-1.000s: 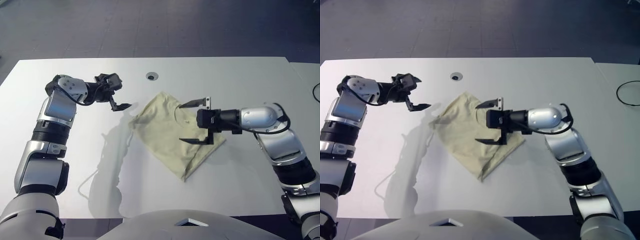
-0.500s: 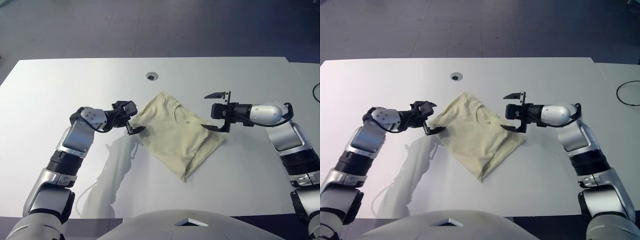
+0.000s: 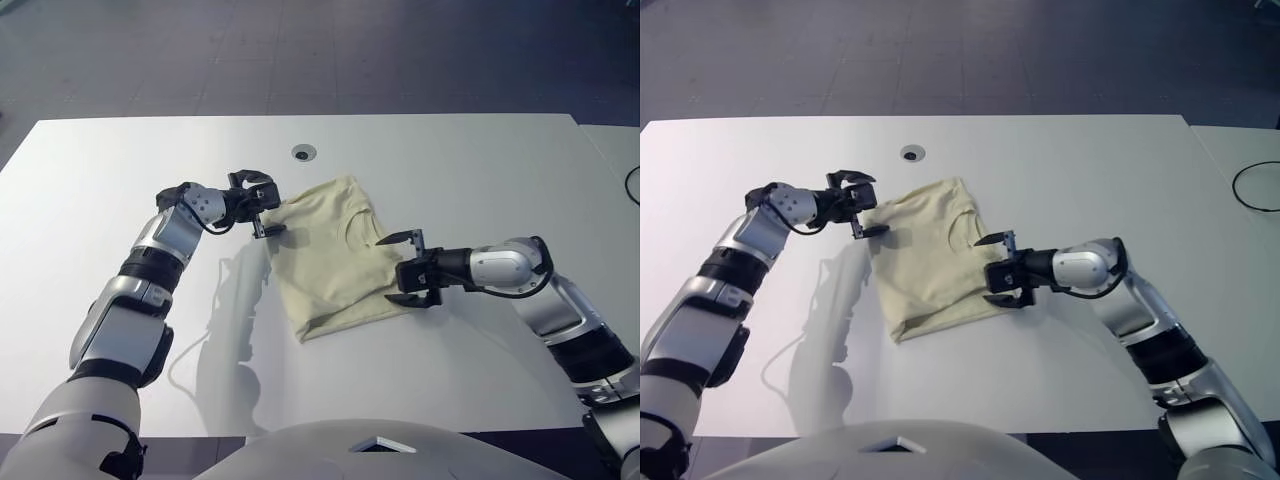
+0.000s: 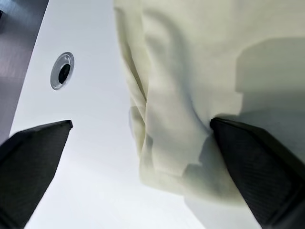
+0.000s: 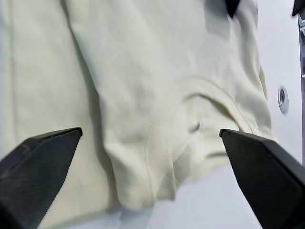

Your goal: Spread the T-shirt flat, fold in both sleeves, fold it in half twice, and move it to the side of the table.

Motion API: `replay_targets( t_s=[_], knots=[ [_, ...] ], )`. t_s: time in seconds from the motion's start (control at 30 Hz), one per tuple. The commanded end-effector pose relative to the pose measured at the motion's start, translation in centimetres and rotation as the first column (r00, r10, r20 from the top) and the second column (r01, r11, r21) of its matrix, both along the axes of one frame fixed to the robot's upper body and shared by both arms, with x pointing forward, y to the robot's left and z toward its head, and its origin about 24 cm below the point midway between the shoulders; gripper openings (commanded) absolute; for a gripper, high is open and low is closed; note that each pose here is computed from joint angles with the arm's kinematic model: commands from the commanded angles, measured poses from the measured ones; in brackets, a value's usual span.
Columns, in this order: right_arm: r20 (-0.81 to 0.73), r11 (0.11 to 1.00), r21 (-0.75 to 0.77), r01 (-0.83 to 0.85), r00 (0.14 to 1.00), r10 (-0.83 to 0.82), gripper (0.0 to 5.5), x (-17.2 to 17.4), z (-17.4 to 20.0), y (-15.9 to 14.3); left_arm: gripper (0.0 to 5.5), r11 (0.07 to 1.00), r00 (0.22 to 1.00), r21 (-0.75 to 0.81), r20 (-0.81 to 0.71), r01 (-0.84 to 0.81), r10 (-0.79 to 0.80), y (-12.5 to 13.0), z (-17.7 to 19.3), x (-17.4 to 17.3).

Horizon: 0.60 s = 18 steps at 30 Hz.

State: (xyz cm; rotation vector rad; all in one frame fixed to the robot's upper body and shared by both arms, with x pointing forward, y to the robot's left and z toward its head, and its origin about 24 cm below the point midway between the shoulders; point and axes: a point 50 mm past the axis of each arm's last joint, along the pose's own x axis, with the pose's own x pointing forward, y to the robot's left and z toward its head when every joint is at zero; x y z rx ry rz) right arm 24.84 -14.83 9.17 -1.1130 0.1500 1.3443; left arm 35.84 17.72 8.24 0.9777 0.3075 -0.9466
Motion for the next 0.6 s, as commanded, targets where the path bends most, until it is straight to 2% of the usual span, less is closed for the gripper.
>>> replay_targets(
  t_s=[0.03,0.2,0.3,0.4,0.47,0.6],
  knots=[
    [0.000,0.993,0.114,-0.034,0.999,0.034,5.37,0.3,1.6,2.9,5.40,0.995,0.997,0.061,-0.010,0.082,-0.081,-0.5,-0.6,0.5],
    [0.019,0.974,0.227,-0.004,1.000,0.000,5.37,1.4,4.0,4.2,5.40,0.991,0.979,0.089,0.166,0.100,-0.114,-0.4,1.8,1.8],
    [0.045,0.967,0.252,0.038,0.998,-0.051,5.37,2.2,5.8,2.8,5.40,0.994,0.963,0.046,0.248,0.097,-0.105,0.7,4.1,2.1],
    [0.064,0.968,0.238,0.075,0.994,-0.092,5.37,1.9,7.0,0.6,5.40,0.984,0.940,-0.044,0.307,0.173,-0.152,1.8,6.5,0.5],
    [0.046,0.973,0.212,0.086,0.994,-0.098,5.37,0.3,7.1,-0.7,5.40,0.970,0.935,-0.118,0.312,0.211,-0.166,2.3,7.9,-2.4],
    [-0.020,0.987,0.102,0.127,0.992,-0.125,5.37,-4.2,6.6,-3.5,5.40,0.950,0.969,-0.216,0.157,0.224,-0.193,1.6,7.5,-12.6]
  ],
)
